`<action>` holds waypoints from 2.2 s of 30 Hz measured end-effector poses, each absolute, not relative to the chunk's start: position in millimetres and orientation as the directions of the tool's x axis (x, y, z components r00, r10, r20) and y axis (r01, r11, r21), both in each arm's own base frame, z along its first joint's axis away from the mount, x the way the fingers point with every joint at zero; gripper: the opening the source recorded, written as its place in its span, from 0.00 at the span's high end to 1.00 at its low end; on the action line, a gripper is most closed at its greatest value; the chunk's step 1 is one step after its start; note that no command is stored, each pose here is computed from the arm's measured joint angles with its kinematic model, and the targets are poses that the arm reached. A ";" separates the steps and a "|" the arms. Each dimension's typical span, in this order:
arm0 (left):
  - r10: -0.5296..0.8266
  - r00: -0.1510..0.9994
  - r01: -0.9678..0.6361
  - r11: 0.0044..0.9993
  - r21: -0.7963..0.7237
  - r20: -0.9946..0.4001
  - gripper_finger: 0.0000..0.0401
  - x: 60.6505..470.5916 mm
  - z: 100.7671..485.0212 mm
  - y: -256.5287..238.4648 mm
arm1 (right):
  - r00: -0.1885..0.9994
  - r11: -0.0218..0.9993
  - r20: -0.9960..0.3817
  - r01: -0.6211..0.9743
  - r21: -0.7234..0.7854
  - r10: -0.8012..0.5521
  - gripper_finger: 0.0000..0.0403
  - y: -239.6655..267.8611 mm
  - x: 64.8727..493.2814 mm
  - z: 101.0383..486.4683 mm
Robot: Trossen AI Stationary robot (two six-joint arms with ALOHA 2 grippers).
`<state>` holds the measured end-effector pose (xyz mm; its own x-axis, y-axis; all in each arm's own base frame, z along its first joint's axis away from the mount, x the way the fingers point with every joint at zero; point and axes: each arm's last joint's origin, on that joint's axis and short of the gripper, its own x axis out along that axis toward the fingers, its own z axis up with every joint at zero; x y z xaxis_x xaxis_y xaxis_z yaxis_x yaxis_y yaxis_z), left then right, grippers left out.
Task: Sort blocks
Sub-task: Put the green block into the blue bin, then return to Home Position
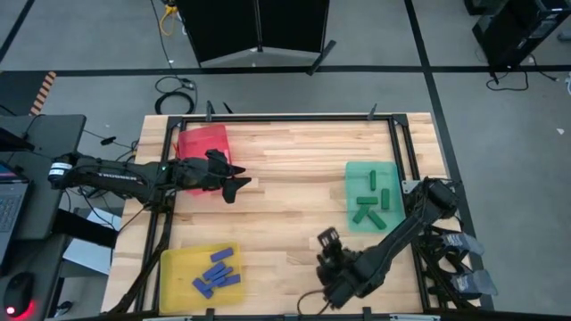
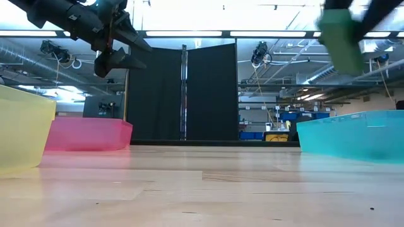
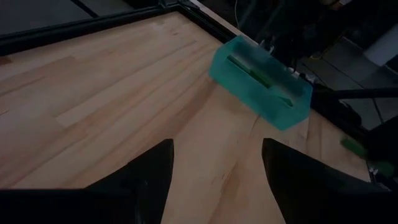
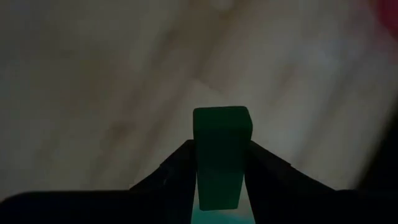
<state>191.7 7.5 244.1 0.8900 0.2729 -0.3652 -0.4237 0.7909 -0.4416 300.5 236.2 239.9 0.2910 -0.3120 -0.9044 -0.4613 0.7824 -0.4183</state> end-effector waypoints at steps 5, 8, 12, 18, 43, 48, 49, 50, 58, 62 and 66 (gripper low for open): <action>0.261 0.894 -0.414 0.794 -0.445 -0.365 0.37 191.8 244.1 5.0 | 0.187 0.793 -0.866 -0.349 -0.500 -0.464 0.70 195.3 291.3 264.9; 0.248 0.897 -0.403 0.798 -0.447 -0.366 0.37 191.8 244.0 2.3 | 0.119 0.811 -0.856 -0.280 -0.514 -0.502 0.70 168.6 277.5 272.3; 0.230 0.901 -0.388 0.806 -0.447 -0.367 0.37 191.8 244.0 -1.5 | 0.090 0.873 -0.889 -0.166 -0.459 -0.450 0.70 136.3 250.5 274.5; 0.222 0.904 -0.379 0.811 -0.446 -0.366 0.37 191.7 244.1 -3.9 | 0.057 0.896 -0.900 0.142 -0.421 -0.432 0.65 93.7 199.8 256.4; 0.189 0.979 -0.202 0.945 -0.257 -0.076 0.97 164.1 226.7 -22.9 | 0.965 0.994 -0.244 0.076 -0.075 -0.092 0.97 94.1 164.4 219.0; 0.175 0.982 -0.186 0.949 -0.255 -0.067 0.99 134.7 223.7 -19.6 | 0.983 0.998 -0.171 0.066 -0.001 -0.066 0.96 74.0 131.3 206.0; 0.172 0.982 -0.185 0.952 -0.243 -0.072 0.99 131.5 222.2 -19.2 | 0.987 0.998 -0.150 0.060 0.007 -0.058 0.97 70.1 125.9 202.5; 0.171 0.982 -0.184 0.958 -0.221 -0.078 0.99 128.5 220.1 -18.7 | 0.991 0.999 -0.126 0.048 0.011 -0.046 0.98 66.6 121.3 199.9; 0.137 0.988 -0.146 0.979 -0.141 -0.071 1.00 120.9 193.0 -17.8 | 0.999 0.999 0.005 -0.053 -0.010 0.053 0.99 48.2 96.9 177.8; 0.108 0.991 -0.118 0.983 -0.140 -0.077 1.00 119.4 184.8 -17.6 | 0.996 0.996 0.018 -0.087 -0.017 0.088 0.99 42.3 90.2 175.4; 0.070 0.996 -0.078 0.986 -0.146 -0.060 1.00 118.2 184.0 -15.4 | 0.994 0.994 0.023 -0.106 -0.023 0.106 0.99 37.0 86.0 174.5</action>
